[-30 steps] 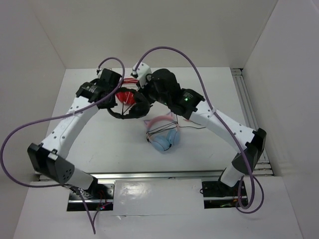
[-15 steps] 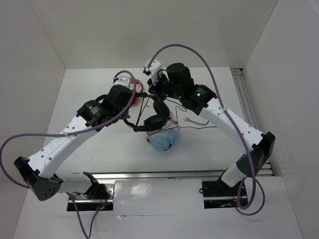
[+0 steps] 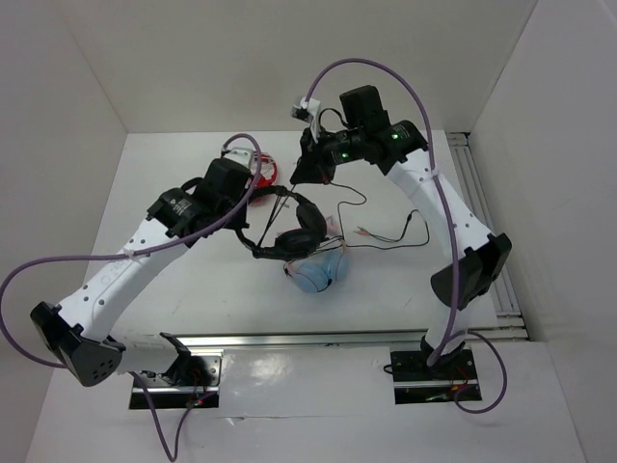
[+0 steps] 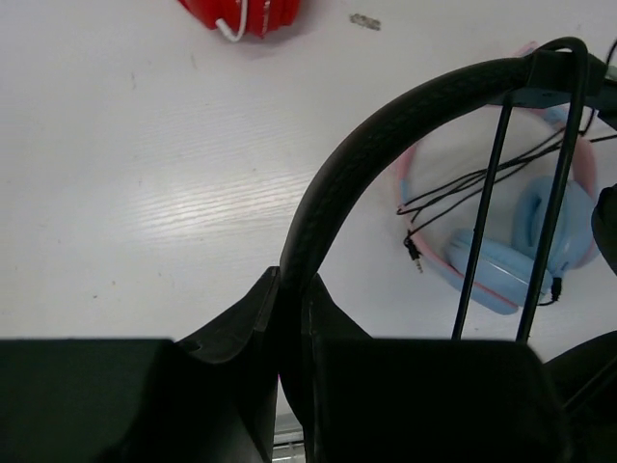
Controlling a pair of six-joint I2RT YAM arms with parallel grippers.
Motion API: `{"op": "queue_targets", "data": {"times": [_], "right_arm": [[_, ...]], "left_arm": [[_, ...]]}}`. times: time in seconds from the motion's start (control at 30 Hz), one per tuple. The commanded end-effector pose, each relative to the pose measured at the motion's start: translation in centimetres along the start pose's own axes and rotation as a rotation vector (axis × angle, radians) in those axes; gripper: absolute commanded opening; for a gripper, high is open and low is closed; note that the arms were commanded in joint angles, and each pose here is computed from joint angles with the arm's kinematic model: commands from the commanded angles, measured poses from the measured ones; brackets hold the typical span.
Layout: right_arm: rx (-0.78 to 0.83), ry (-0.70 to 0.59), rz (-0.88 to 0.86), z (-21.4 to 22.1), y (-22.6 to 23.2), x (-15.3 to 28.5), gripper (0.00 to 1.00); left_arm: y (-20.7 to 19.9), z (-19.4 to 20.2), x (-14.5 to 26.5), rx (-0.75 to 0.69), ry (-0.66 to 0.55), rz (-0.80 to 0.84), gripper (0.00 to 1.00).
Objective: Wrap the headphones
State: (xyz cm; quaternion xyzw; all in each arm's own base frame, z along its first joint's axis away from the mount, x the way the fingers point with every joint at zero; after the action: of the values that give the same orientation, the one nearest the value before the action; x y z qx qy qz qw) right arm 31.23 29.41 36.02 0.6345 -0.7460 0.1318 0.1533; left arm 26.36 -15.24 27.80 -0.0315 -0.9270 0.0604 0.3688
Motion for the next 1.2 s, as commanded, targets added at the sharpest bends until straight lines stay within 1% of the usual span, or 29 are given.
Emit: {"op": "queue_targets", "data": {"times": [0.0,0.1,0.13,0.17,0.2,0.23,0.3,0.37,0.4,0.43,0.47,0.5,0.57,0.6,0.63,0.67,0.7,0.73,0.77,0.8,0.83,0.87,0.97,1.03,1.07,1.17], "right_arm": [[0.073,-0.001,0.041,-0.3,-2.3,1.3,0.0],[0.051,0.029,0.027,0.9,-2.6,1.4,0.0],[0.057,0.017,0.02,0.5,-2.5,1.5,0.0],[0.056,-0.034,-0.071,0.3,-1.8,1.7,0.0],[0.044,-0.067,-0.105,0.3,-1.8,2.6,0.0],[0.02,-0.084,-0.142,0.8,-1.9,2.5,0.0],[-0.006,-0.106,-0.193,1.8,-2.0,2.4,0.0],[-0.041,-0.105,-0.225,3.4,-2.0,1.9,0.02],[-0.033,-0.167,-0.283,2.9,-1.6,2.1,0.02],[-0.042,-0.21,-0.3,3.0,-2.2,3.0,0.02],[-0.065,-0.247,-0.334,3.4,-2.2,3.4,0.02],[-0.07,-0.299,-0.375,2.8,-2.2,4.0,0.02],[-0.098,-0.268,-0.324,3.6,-3.4,4.0,0.0],[-0.103,-0.197,-0.207,4.5,-5.1,3.5,0.0],[-0.093,-0.165,-0.141,4.2,-5.5,3.0,0.0],[-0.092,-0.14,-0.069,4.1,-6.1,2.6,0.0],[-0.086,-0.121,-0.004,4.1,-6.0,2.5,0.0],[-0.065,-0.116,0.11,3.7,-7.4,2.5,0.0],[-0.05,-0.116,0.151,3.2,-7.3,2.1,0.0],[-0.057,-0.098,0.207,3.8,-7.6,1.9,0.0],[-0.033,-0.114,0.28,2.9,-7.6,2.7,0.0],[0.0,-0.141,0.419,1.9,-9.0,3.1,0.0],[0.018,-0.183,0.602,1.4,-10.2,4.1,0.0],[0.019,-0.201,0.621,1.3,-10.6,4.1,0.0],[0.007,-0.213,0.595,1.3,-10.3,3.1,0.0],[-0.023,-0.198,0.562,2.8,-10.4,0.1,0.0]], "left_arm": [[2.7,0.7,2.3,-0.037,0.072,-0.005,0.0],[2.6,0.1,2.6,-0.023,0.06,0.005,0.0],[2.8,0.0,2.6,-0.024,0.053,-0.008,0.0],[3.6,-0.2,2.6,-0.016,0.037,-0.059,0.0],[3.9,-0.4,2.5,-0.006,0.023,-0.083,0.0],[4.3,-0.2,2.0,0.006,0.03,-0.113,0.0],[4.3,-0.1,1.7,0.017,0.051,-0.104,0.0],[5.4,-0.7,1.3,0.069,0.039,-0.125,0.0],[5.8,-0.9,0.8,0.091,0.037,-0.126,0.0],[6.9,-1.2,0.4,0.13,0.032,-0.15,0.0],[7.2,-1.3,0.4,0.146,0.027,-0.143,0.0],[6.7,-1.3,0.3,0.158,0.04,-0.1,0.0],[6.4,-1.4,0.5,0.15,0.041,-0.057,0.0],[5.8,-1.3,1.0,0.153,0.05,-0.005,0.0],[5.5,-0.8,1.1,0.123,0.069,0.031,0.0],[4.8,-1.0,1.4,0.115,0.064,0.082,0.0],[3.9,-0.4,1.8,0.116,0.092,0.148,0.0],[3.7,-0.5,2.3,0.117,0.085,0.17,0.0],[3.3,0.0,2.5,0.101,0.09,0.186,0.0],[3.0,0.1,2.6,0.092,0.093,0.194,0.0],[2.9,0.4,2.8,0.084,0.092,0.194,0.0],[2.6,1.2,3.0,0.062,0.107,0.2,0.0],[2.5,1.6,3.8,0.049,0.1,0.209,0.0],[2.1,1.8,4.5,0.034,0.089,0.233,0.0],[2.2,1.4,5.2,0.047,0.071,0.232,0.0],[2.1,-0.8,7.1,0.084,-0.007,0.226,0.0]]}}
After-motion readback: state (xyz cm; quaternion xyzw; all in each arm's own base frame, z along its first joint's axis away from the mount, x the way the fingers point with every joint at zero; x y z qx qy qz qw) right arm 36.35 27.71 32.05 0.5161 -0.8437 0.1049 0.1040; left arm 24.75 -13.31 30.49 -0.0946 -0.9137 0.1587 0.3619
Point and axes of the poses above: each gripper's point midway between its finger pads, its own x axis back along the fingers, its own y axis along the line the jaws close on, z = x × y, the point moved 3 cm from there along x, back along the fingers, and after that the axes turned 11 degrees about x, right-handed, at the moved point
